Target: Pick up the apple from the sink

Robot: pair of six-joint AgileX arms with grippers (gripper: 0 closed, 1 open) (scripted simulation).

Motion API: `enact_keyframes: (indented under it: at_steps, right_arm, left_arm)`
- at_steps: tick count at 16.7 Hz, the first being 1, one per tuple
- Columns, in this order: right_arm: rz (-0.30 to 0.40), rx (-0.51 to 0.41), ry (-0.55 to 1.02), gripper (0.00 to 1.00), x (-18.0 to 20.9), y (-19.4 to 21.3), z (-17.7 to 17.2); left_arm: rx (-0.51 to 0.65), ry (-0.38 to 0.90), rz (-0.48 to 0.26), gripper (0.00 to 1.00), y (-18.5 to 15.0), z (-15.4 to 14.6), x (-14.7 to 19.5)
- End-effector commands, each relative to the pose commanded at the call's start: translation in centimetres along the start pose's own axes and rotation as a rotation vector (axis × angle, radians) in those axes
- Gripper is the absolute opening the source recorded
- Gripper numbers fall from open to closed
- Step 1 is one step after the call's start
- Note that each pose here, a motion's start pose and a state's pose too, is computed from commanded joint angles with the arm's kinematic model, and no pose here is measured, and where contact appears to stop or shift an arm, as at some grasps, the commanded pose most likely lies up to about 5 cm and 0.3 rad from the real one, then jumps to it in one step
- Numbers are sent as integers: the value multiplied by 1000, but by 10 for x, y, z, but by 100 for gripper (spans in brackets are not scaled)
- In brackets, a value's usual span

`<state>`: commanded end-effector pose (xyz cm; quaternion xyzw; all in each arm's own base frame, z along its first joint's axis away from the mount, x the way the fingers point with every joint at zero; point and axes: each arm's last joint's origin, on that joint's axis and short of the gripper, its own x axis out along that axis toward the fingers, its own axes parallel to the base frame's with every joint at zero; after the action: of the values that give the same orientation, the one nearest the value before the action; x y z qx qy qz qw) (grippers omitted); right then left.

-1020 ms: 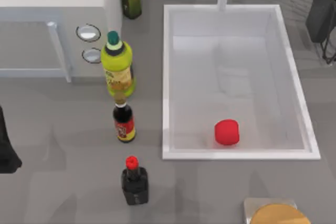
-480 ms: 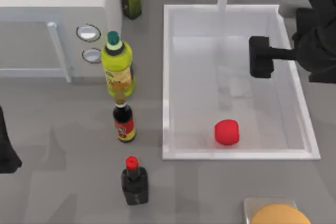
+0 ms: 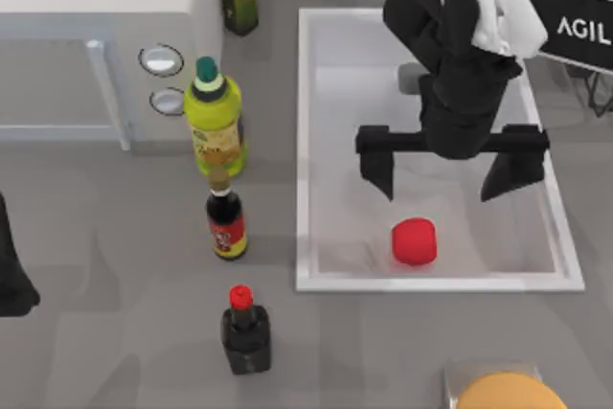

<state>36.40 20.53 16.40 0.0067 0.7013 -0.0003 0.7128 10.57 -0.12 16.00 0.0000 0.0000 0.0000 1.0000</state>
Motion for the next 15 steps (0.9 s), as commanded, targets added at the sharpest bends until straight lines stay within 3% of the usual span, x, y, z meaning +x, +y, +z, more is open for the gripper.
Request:
enact_keyframes:
  at_steps: [8, 15]
  right_arm:
    - [-10, 4, 19, 100, 11, 2, 3]
    - [2, 1, -2, 100, 112, 6, 7]
  left_arm:
    - [0, 0, 0, 100, 0, 0, 0]
    - [0, 0, 0, 100, 0, 0, 0]
